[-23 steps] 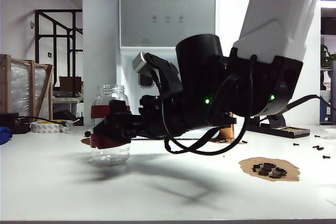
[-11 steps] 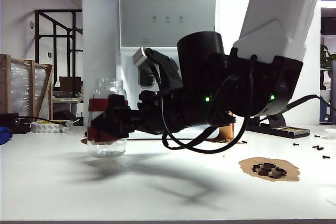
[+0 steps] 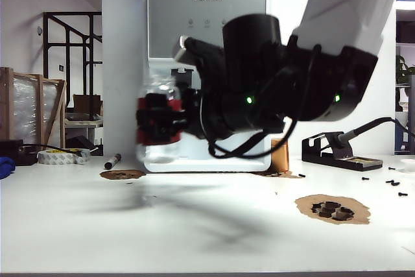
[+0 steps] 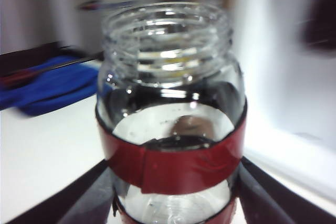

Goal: Pick up the water bottle with two loops of red belts, then reach the front water dispenser and gently press the gray-black baffle horizontally to get a little water.

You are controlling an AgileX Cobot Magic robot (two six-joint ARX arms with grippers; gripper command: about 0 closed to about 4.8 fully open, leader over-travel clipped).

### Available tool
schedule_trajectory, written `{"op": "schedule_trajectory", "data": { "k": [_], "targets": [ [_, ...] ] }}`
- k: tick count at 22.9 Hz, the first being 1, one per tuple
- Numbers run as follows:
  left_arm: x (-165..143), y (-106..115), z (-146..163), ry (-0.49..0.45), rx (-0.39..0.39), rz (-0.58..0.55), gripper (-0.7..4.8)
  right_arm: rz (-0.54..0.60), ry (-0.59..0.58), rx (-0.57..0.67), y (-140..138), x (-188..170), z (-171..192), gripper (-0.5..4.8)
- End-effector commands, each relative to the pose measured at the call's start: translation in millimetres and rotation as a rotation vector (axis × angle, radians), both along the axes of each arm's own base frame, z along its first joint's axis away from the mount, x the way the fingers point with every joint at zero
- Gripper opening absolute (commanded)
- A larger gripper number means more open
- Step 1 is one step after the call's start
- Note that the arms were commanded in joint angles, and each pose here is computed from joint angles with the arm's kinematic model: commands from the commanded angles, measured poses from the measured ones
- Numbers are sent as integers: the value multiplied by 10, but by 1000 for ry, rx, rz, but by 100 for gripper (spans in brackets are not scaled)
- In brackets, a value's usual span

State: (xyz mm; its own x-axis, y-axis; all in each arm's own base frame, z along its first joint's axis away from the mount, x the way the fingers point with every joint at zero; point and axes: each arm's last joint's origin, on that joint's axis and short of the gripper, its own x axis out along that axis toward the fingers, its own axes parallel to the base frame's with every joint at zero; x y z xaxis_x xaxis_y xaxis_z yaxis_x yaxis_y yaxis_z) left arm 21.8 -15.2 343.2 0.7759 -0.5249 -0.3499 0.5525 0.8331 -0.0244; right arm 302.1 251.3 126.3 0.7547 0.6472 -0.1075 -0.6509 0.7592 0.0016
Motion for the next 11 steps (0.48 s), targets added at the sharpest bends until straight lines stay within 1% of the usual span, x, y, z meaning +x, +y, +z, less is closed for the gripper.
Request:
{"op": "schedule_trajectory", "data": {
  "k": [1,3,6,9,11],
  "targets": [
    [2,-2,18,-7,-1,-10,-4,-202,-33,-2,-54,42,80,-5],
    [1,-4,19,-8,-4,-17,-4,-287,-38,-11,-78,53,84,-5],
    [-2,-8,23,-9,-10,-30,-5,-380,-52,-33,-102,62,85,-5],
    [-2,-8,24,-10,-11,-30,-4,-446,-59,-47,-121,67,84,-5],
    [-2,-8,26,-9,-15,-28,-4,-521,-70,-66,-143,72,86,-5]
  ]
}}
